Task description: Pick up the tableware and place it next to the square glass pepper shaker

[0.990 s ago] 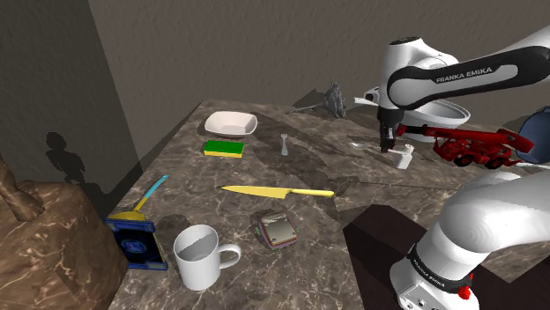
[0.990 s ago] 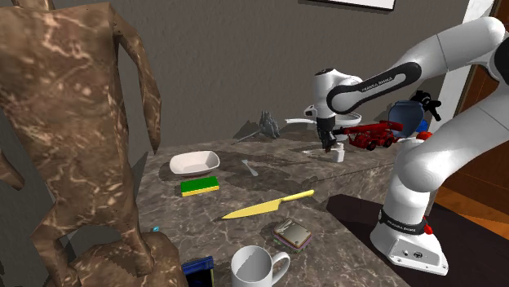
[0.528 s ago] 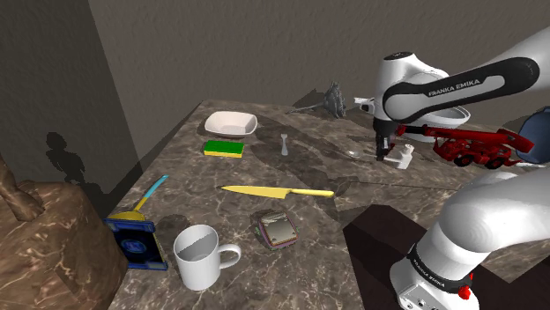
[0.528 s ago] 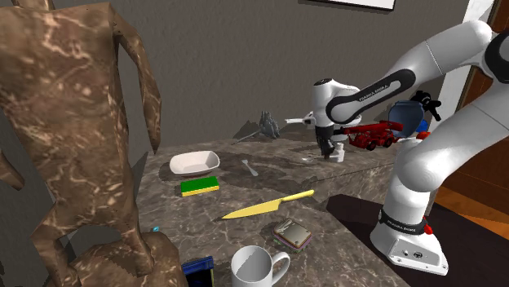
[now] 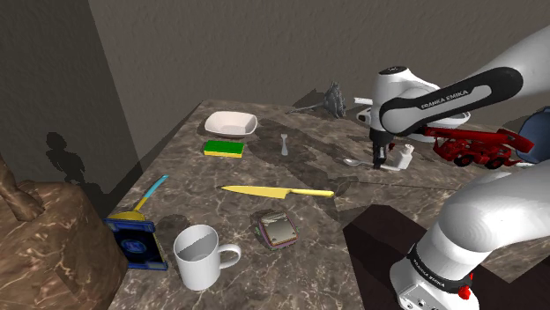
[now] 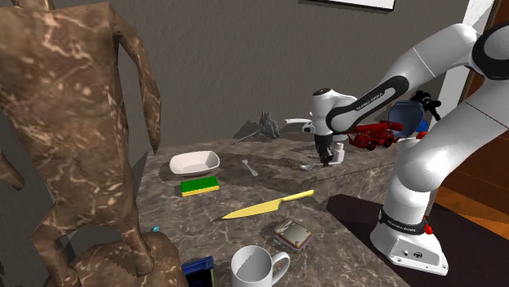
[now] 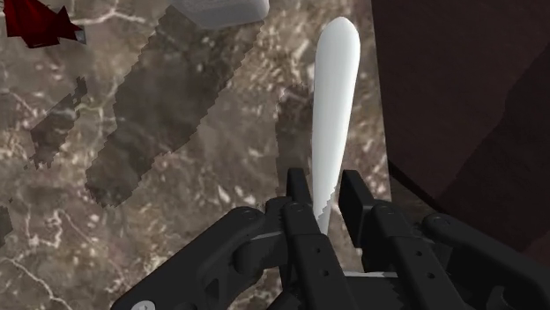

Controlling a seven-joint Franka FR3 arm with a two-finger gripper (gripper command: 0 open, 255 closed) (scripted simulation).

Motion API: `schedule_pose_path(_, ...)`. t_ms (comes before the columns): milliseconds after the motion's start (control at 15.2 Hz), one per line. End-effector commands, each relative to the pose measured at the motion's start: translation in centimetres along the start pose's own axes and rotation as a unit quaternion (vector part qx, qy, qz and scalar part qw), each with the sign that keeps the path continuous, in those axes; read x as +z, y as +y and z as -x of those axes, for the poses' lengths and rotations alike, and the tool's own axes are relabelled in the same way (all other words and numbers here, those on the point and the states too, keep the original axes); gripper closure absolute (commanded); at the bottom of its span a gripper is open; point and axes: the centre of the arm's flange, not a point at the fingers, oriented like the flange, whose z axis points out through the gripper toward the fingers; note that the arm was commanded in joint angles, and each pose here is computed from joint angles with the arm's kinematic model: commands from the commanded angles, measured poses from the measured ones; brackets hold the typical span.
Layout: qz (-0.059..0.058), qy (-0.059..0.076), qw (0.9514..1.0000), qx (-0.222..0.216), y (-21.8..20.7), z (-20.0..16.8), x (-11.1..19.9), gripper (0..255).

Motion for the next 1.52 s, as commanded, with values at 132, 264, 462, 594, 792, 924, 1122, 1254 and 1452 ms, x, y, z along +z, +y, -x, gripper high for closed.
schedule_pose_path(132, 0.0, 0.0, 1.0, 0.0, 0.0, -0.1, 0.1, 255)
schedule_pose_path(264, 0.0, 0.0, 1.0, 0.0, 0.0, 0.0, 0.1, 255)
schedule_pose_path(462, 0.0, 0.0, 1.0, 0.0, 0.0, 0.0, 0.1, 0)
schedule_pose_path(594, 0.0, 0.0, 1.0, 0.0, 0.0, 0.0, 0.1, 0)
schedule_pose_path(792, 0.0, 0.0, 1.0, 0.0, 0.0, 0.0, -2.5, 0)
schedule_pose_path(924, 0.0, 0.0, 1.0, 0.0, 0.0, 0.0, -4.9, 0)
schedule_pose_path(1122, 0.0, 0.0, 1.0, 0.0, 0.0, 0.0, -4.9, 0)
schedule_pose_path(1254, 0.0, 0.0, 1.0, 0.0, 0.0, 0.0, -4.9, 0)
schedule_pose_path(1452, 0.0, 0.0, 1.0, 0.0, 0.0, 0.0, -4.9, 0)
